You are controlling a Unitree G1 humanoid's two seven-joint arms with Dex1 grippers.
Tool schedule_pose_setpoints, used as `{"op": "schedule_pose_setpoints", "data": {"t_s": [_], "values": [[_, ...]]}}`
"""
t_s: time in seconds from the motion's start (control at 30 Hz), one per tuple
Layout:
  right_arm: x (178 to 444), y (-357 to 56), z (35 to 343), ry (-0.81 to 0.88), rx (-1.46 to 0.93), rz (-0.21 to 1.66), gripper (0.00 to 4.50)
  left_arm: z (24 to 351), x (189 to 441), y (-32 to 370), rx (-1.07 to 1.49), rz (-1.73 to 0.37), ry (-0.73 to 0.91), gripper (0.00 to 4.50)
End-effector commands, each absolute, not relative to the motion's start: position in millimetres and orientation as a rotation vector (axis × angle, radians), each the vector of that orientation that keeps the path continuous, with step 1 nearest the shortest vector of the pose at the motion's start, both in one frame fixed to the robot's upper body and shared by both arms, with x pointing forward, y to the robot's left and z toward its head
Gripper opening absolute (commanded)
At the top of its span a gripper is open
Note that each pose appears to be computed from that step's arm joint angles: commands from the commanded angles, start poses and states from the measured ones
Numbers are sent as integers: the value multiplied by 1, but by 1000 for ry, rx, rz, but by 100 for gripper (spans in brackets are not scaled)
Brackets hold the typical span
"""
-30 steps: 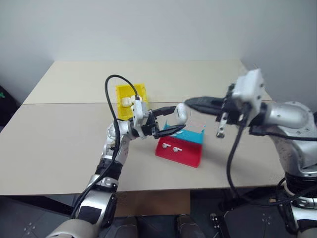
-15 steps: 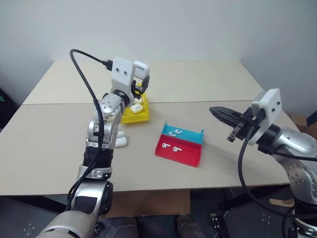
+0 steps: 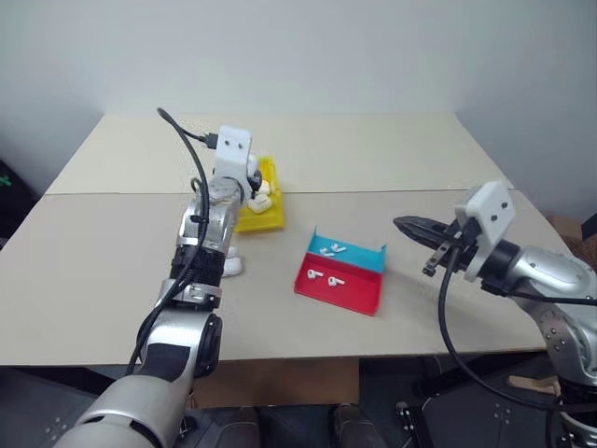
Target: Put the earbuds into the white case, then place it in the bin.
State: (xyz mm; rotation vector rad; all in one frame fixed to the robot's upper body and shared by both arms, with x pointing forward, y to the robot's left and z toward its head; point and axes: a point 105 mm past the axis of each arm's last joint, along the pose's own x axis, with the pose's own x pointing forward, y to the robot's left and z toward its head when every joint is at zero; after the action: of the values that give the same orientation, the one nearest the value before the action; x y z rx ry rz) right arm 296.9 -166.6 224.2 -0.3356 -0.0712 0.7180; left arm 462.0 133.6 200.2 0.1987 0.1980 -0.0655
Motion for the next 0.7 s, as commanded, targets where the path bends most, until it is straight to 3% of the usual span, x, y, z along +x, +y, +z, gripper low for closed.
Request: {"op": "schedule_pose_setpoints", "data": {"t_s": [0.03, 0.1, 0.2, 0.23, 0.4, 0.5, 0.63, 0.7], "values": [[293, -172, 238, -116, -369, 680, 0, 217, 467, 129, 231, -55, 137, 410], [293, -173, 238, -119, -367, 672, 0, 219, 469, 131, 204, -20, 121, 445], [291, -175, 237, -115, -375, 667, 0, 238, 466, 125, 136, -64, 31, 445], [290, -177, 238, -118, -385, 663, 0, 253, 462, 122, 124, -76, -69, 445], [274, -189, 230, -116, -540, 679, 0, 284, 413, 117, -204, -436, -281, 445], [258, -199, 219, -77, -674, 730, 0, 277, 385, 121, -83, -567, -307, 445], [244, -219, 221, -24, -712, 778, 0, 239, 331, 134, 181, -830, -257, 445], [239, -228, 218, 16, -733, 795, 0, 224, 316, 144, 270, -866, -213, 445]]}}
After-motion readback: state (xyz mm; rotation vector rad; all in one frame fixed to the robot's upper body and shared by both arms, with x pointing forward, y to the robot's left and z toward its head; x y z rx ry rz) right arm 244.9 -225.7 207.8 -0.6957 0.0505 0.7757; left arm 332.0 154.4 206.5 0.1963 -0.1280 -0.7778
